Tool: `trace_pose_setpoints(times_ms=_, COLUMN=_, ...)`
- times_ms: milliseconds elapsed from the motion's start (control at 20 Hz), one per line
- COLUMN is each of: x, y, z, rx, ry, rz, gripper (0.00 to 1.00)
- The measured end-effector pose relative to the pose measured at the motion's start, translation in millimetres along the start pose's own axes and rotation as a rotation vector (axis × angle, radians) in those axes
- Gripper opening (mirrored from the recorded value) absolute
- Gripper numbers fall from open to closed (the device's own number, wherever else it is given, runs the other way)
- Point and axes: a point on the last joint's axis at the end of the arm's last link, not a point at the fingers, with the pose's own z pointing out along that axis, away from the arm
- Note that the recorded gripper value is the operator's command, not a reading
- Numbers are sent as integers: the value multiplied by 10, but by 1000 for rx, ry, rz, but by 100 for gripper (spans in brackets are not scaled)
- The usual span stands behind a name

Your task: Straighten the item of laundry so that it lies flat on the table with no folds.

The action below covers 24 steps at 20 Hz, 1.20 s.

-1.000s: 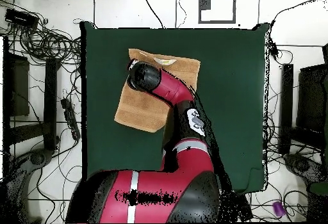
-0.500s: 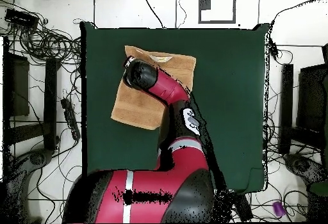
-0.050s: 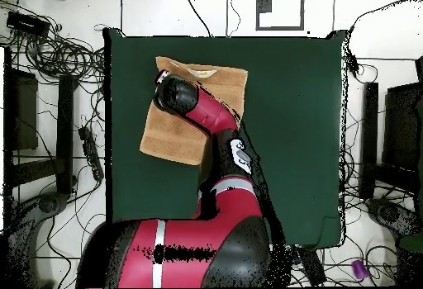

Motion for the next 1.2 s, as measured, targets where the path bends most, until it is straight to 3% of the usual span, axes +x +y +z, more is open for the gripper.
trace_pose_setpoints(times_ms=1200, x=137, y=302, z=128, rx=-66, ry=-36, rz=50, gripper=0)
